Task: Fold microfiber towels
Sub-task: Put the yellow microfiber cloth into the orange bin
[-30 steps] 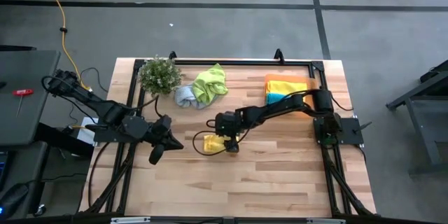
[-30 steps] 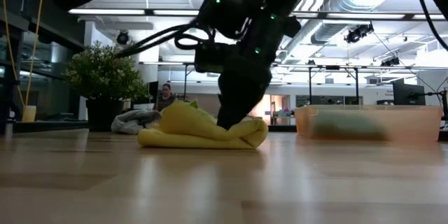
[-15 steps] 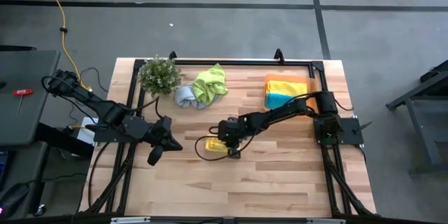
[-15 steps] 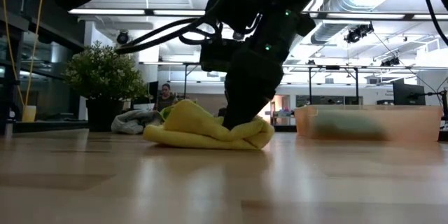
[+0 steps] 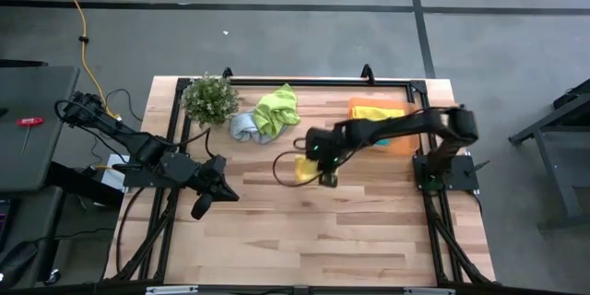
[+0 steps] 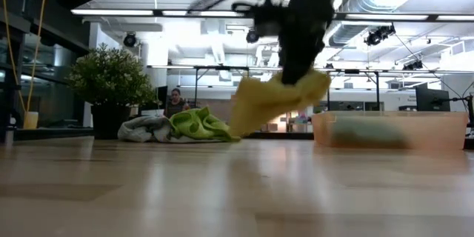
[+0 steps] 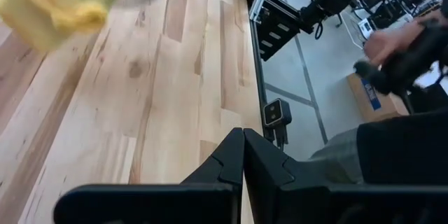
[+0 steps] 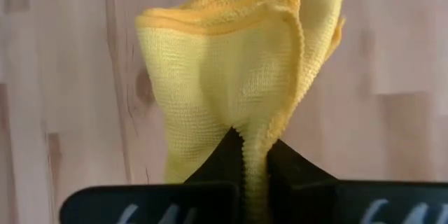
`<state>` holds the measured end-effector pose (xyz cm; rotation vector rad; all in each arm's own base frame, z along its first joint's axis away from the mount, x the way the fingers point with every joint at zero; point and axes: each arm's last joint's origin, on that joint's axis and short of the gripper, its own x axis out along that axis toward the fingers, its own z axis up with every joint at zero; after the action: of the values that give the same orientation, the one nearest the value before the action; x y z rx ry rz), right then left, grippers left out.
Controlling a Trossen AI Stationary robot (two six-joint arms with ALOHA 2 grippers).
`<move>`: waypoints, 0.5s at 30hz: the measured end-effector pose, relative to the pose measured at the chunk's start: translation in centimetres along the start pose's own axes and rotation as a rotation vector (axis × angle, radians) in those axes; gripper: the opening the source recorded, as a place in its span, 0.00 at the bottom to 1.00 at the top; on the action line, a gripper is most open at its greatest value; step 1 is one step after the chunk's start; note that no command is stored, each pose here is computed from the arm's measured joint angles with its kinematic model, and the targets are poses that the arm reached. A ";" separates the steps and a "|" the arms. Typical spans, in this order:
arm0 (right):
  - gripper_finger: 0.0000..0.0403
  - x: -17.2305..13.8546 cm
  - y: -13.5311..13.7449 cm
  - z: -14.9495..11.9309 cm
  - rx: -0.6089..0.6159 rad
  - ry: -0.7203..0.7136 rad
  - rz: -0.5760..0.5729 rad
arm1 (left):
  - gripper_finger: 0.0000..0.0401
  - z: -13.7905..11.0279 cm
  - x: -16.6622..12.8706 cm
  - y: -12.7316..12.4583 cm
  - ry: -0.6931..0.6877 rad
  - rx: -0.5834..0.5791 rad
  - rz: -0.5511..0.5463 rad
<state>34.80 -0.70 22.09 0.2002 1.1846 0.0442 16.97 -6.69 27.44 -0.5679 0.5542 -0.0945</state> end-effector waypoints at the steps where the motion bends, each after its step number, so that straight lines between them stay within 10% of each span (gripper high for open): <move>1: 0.01 -0.9 -0.4 -0.2 0.006 -0.020 -0.013 | 0.00 0.0 0.0 0.0 -0.001 0.004 0.001; 15: 0.00 -14.7 -6.8 -11.4 0.286 -0.211 -0.283 | 0.00 0.1 0.0 0.1 -0.025 0.006 0.028</move>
<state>18.21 -7.92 30.15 0.2792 0.9956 -0.3879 17.00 -6.58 27.45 -0.5546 0.5375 -0.0622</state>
